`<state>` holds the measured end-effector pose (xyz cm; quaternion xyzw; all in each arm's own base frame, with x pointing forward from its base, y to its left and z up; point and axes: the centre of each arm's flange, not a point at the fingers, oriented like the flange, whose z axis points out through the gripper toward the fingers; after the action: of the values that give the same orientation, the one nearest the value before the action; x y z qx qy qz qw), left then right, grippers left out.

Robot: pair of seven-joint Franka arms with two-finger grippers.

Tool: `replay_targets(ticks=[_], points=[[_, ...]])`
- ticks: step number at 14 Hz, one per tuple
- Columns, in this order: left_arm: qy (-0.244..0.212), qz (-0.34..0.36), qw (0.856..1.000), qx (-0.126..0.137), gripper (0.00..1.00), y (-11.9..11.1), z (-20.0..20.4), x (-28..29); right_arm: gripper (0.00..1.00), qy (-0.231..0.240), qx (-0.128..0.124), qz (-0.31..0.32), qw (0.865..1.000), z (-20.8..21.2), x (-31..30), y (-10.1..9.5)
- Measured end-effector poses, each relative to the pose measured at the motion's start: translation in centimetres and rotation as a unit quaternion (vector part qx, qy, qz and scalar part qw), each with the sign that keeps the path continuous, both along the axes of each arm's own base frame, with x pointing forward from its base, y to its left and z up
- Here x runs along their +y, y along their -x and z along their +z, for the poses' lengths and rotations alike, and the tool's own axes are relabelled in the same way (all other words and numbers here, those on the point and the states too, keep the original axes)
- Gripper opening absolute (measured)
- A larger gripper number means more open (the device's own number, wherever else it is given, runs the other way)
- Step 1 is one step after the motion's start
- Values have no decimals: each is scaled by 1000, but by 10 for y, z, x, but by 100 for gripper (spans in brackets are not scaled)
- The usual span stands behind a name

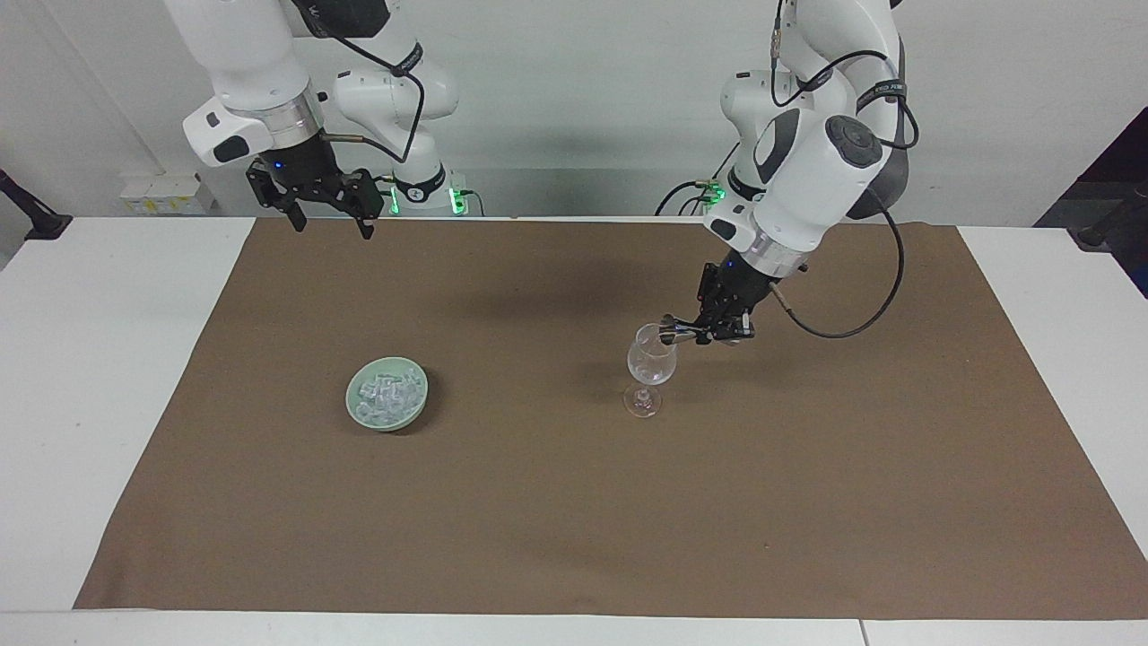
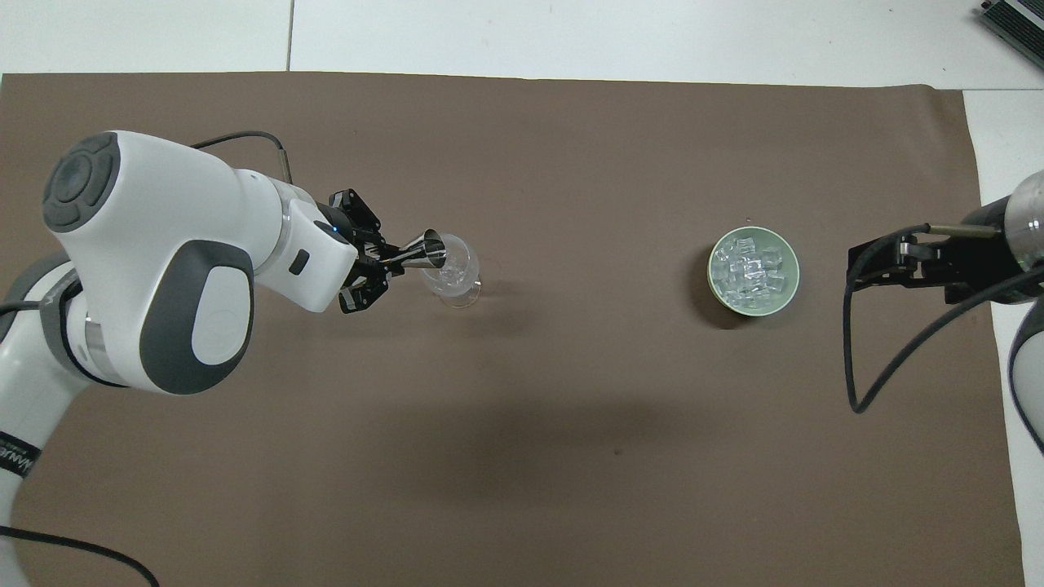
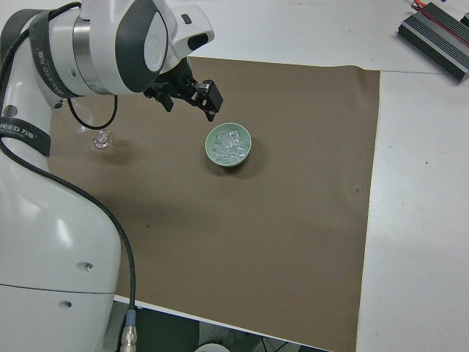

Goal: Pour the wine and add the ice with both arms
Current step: 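Tilt the metal cup over the wine glass to pour with the left gripper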

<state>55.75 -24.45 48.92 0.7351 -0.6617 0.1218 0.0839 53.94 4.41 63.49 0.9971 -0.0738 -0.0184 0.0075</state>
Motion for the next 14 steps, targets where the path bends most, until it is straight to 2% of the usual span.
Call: replay_targets(ticks=[7, 11, 14], points=[[-31, 5, 999, -6, 21, 5, 9, -13, 100, 0, 0, 0, 1000, 0, 0, 0], [-71, 9, 997, -18, 21, 7, 24, -18, 100, 0, 0, 0, 1000, 0, 0, 0], [-84, 12, 996, -19, 21, 10, 26, -23, 100, 0, 0, 0, 1000, 0, 0, 0]])
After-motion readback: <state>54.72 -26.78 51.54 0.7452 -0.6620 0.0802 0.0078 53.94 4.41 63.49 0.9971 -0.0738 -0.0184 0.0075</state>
